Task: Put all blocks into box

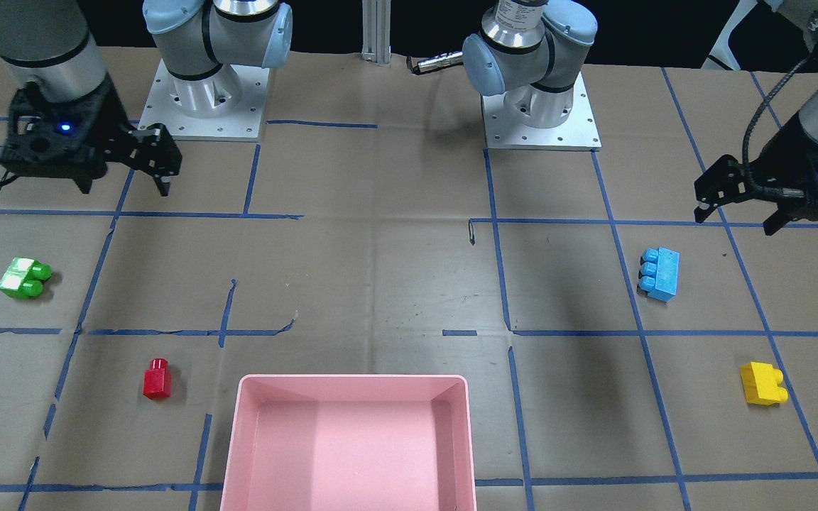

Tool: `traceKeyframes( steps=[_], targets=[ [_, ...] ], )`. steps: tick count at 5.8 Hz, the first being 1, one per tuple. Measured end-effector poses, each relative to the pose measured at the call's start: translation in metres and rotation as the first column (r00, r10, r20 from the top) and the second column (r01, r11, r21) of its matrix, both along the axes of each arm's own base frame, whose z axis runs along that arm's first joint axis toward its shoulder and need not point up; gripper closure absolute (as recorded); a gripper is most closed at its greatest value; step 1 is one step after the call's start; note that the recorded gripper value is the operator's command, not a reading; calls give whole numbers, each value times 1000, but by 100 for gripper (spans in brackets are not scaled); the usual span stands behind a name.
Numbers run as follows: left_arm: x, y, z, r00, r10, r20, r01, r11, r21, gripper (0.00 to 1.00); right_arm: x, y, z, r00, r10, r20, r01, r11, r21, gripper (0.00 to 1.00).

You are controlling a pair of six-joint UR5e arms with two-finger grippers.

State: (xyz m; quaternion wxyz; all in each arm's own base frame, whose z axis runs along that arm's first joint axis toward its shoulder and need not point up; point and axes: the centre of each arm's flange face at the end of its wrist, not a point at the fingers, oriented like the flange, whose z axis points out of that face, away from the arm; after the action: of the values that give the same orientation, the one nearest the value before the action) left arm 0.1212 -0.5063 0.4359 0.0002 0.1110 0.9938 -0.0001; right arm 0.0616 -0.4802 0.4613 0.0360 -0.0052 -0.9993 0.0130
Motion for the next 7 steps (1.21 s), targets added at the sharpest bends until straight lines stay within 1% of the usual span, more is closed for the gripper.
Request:
traceKeyframes(
  steps=[1,2,3,4,5,6,7],
  targets=[
    [28,11,-22,999,-44,-8,44,999,9,1,-53,-4,23,995,-103,-3,103,994,-40,0],
    [38,17,-46,997,-77,-21,77,997,24,0,-103,-3,41,979,-205,20,206,976,-76,0],
    [40,18,-77,996,-84,-29,85,996,32,1,-143,-2,39,957,-285,62,289,954,-78,0],
    [41,16,-112,996,-82,-27,82,996,29,0,-177,-5,15,934,-346,90,350,936,-42,0],
    [41,15,-149,996,-79,-28,80,996,30,1,-204,-11,-22,927,-365,86,366,931,8,0],
    [40,16,-181,996,-79,-31,80,996,33,1,-223,-21,-57,960,-276,47,274,961,37,0],
    [37,21,-208,996,-78,-32,79,996,34,1,-239,-33,-93,993,-116,8,115,991,73,1]
  ],
)
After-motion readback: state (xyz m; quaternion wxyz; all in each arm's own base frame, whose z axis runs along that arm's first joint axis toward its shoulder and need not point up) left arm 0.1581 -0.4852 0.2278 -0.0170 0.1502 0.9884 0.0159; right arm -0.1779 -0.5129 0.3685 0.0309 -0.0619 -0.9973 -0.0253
